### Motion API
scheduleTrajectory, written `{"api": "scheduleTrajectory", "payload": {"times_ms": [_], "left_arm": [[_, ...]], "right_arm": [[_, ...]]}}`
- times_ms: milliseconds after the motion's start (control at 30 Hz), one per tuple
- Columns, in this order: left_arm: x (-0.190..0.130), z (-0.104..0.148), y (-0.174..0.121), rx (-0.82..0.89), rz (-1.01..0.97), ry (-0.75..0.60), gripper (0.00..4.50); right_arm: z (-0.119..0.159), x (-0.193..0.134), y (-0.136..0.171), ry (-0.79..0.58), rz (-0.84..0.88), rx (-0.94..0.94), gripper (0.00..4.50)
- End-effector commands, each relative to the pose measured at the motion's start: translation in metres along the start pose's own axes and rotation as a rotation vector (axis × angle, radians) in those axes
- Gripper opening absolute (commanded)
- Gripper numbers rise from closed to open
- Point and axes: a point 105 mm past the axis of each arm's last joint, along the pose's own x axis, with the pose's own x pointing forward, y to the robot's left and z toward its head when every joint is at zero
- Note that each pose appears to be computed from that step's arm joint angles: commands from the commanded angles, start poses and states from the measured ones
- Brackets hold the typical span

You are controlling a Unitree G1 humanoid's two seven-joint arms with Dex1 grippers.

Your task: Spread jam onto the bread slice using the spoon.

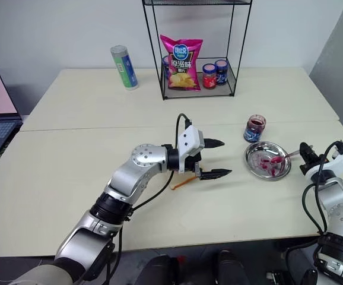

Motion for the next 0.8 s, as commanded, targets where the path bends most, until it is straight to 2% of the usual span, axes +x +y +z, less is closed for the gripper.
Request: {"api": "scheduleTrajectory", "payload": {"times_ms": [33, 100, 433, 467, 633, 800], "left_arm": [[-0.001, 0.015, -0.003, 0.041, 0.006, -0.037, 4.5], [0.0, 0.016, -0.004, 0.039, 0.006, -0.037, 4.5], [0.001, 0.015, -0.001, 0.04, 0.014, -0.036, 4.5], [0.001, 0.015, -0.001, 0.04, 0.015, -0.036, 4.5], [-0.001, 0.016, 0.001, 0.043, 0.026, -0.038, 4.5], [-0.003, 0.016, 0.002, 0.047, 0.037, -0.035, 4.5]], "right_arm": [[0.013, -0.001, -0.006, -0.042, -0.007, 0.008, 0.47], [0.015, 0.0, -0.006, -0.048, -0.009, 0.015, 0.7], [0.024, 0.004, -0.005, -0.068, -0.009, 0.028, 3.0], [0.026, 0.004, -0.006, -0.073, -0.011, 0.032, 3.13], [0.033, 0.003, -0.01, -0.094, -0.028, 0.039, 4.42], [0.043, 0.003, -0.016, -0.123, -0.06, 0.025, 4.47]]}}
